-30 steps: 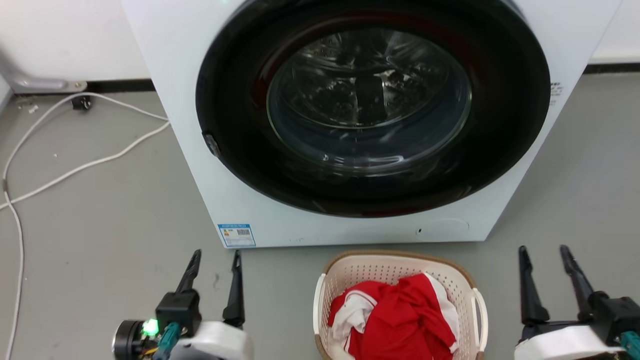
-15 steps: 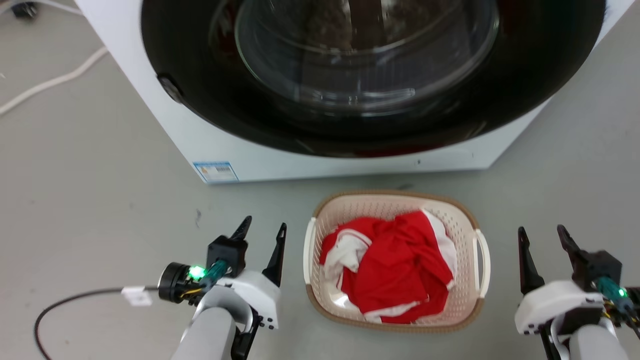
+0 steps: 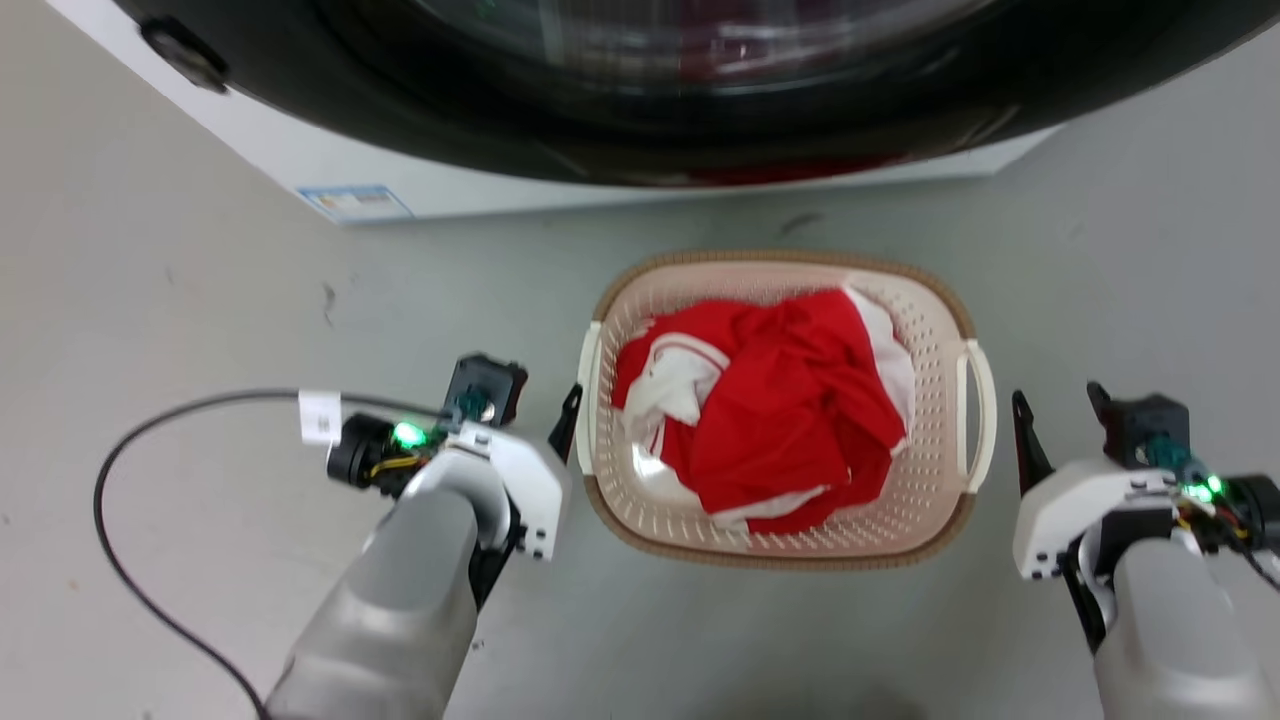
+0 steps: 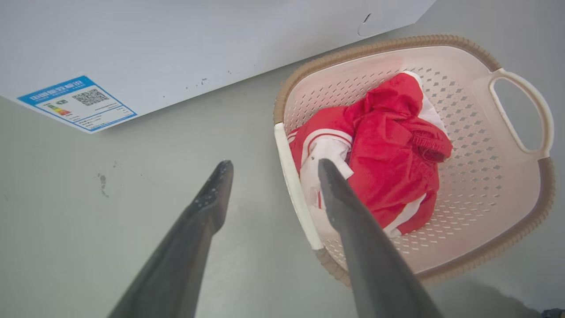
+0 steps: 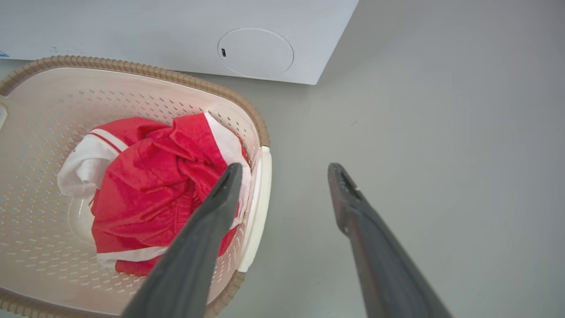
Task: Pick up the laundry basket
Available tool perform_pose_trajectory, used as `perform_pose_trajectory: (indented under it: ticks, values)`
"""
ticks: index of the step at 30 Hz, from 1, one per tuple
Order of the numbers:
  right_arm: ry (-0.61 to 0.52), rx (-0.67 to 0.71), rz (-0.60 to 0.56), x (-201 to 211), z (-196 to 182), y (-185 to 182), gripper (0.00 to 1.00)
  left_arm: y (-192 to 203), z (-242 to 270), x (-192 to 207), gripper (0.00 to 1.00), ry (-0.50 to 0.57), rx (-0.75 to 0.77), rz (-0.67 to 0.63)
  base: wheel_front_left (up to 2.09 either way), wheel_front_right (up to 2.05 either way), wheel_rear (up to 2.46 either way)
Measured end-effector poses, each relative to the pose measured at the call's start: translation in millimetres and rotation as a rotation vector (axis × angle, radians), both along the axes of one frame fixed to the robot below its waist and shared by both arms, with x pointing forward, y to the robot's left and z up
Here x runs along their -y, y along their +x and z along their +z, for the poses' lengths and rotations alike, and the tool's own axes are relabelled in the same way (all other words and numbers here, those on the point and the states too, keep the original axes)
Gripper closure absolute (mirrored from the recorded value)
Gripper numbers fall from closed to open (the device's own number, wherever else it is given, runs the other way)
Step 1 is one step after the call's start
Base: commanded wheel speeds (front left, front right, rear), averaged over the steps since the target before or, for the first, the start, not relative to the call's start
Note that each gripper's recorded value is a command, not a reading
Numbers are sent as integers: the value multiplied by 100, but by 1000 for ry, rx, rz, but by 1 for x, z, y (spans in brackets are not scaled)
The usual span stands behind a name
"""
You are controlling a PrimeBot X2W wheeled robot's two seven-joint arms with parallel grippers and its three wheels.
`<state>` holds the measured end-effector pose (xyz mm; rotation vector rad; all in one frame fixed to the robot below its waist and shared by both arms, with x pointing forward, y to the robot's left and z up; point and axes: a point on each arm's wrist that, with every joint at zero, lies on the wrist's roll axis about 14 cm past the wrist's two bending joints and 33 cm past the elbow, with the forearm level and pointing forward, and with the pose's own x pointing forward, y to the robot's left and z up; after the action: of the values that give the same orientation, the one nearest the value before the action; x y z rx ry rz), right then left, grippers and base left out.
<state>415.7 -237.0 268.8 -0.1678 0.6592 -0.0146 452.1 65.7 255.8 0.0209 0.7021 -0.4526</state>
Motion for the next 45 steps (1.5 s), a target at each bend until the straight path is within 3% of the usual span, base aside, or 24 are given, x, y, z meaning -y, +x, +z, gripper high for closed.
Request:
perform_pose_trajectory:
  ticks: [14,28,29,30,31,32,45]
  values:
    - [-12,-280,43,0,-85,-12,0,-7,-78,32,0,1,-271,-103,0,0,0]
    - [-10,-363,80,-9,-128,-4,0,-8,-119,23,0,30,-352,-121,0,0,0]
    - [-9,-366,82,-10,-130,-4,38,-7,-121,23,0,32,-351,-122,0,0,0]
    - [-7,-368,81,-11,-131,-3,100,-8,-123,23,9,37,-358,-129,0,0,0]
    - [-8,-371,86,-11,-132,-3,100,-9,-125,23,84,40,-361,-134,0,0,0]
    - [-6,-373,85,-12,-134,-4,100,-10,-126,23,100,42,-363,-137,0,0,0]
    - [7,-374,120,-26,-121,-6,100,-13,-110,18,100,61,-367,-134,0,0,0]
